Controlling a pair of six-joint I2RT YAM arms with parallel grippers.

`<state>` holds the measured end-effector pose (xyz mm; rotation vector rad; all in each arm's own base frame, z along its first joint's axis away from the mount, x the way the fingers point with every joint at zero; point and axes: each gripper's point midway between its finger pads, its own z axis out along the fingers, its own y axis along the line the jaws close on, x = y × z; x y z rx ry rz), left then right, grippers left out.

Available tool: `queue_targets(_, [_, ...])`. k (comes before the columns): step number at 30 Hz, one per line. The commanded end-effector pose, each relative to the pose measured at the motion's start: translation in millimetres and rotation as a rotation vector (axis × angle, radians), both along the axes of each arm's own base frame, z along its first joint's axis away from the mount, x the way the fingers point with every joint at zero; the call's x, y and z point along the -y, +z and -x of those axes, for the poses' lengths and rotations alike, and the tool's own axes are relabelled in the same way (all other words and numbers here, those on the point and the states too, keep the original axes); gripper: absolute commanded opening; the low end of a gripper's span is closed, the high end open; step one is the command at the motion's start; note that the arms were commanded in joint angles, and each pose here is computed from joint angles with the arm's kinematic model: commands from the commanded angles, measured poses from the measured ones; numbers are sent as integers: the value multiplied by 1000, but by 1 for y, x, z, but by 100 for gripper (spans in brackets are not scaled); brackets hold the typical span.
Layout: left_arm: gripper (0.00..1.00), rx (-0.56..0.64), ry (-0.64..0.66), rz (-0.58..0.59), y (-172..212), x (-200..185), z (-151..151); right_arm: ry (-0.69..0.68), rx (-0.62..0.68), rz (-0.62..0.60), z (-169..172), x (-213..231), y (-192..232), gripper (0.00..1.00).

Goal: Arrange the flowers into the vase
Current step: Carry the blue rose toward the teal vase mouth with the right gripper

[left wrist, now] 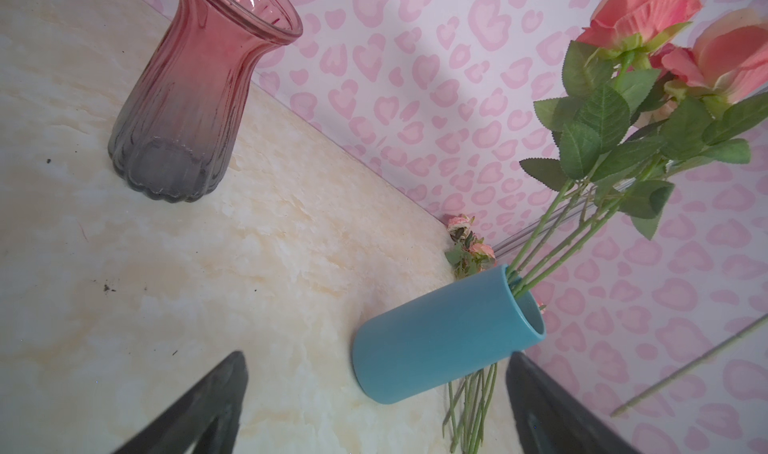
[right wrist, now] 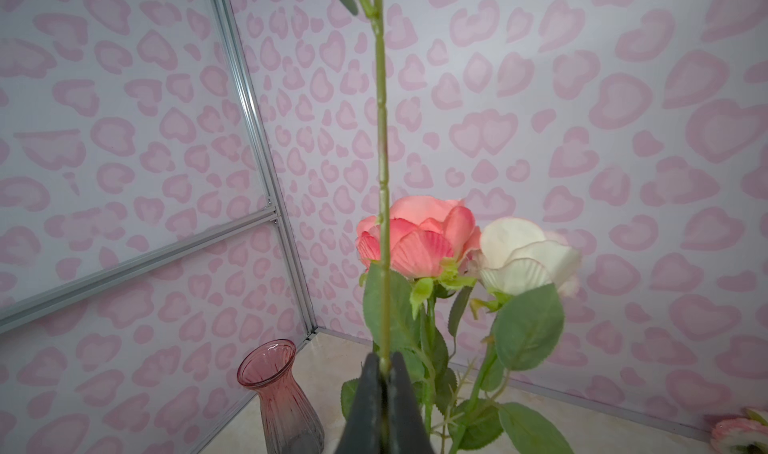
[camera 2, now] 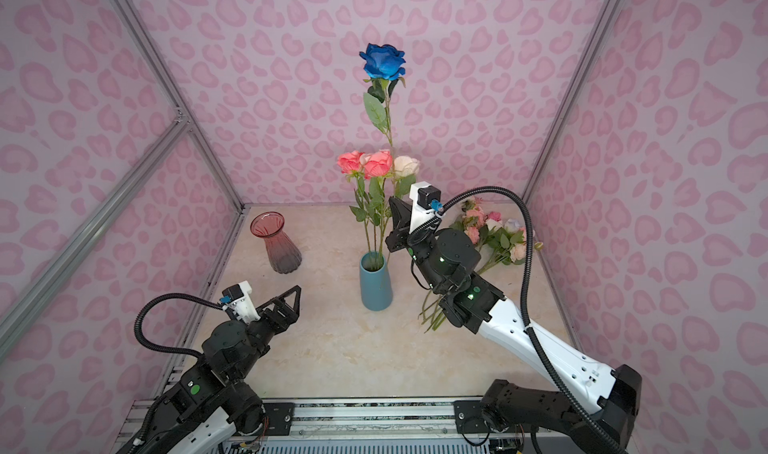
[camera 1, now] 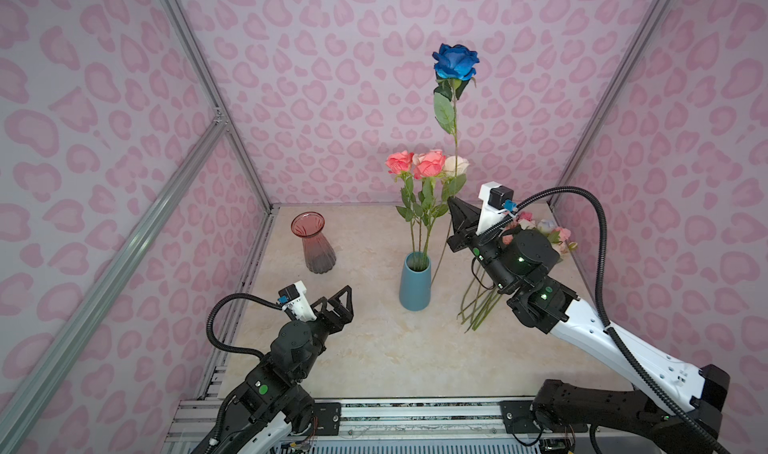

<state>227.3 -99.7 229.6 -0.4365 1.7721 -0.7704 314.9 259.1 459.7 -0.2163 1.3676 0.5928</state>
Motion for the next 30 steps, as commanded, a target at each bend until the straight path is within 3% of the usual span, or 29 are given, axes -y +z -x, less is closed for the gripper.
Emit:
queue_targets(1, [98, 19, -8, 28, 11, 2, 0, 15, 101, -54, -3, -9, 23, 3])
queue_targets(20, [98, 26, -82, 5, 15, 12, 6, -47, 118, 82, -52, -54, -12, 2])
queue_targets(30, [98, 16, -75, -9, 7, 12, 3, 4, 27, 155, -31, -65, -75, 3])
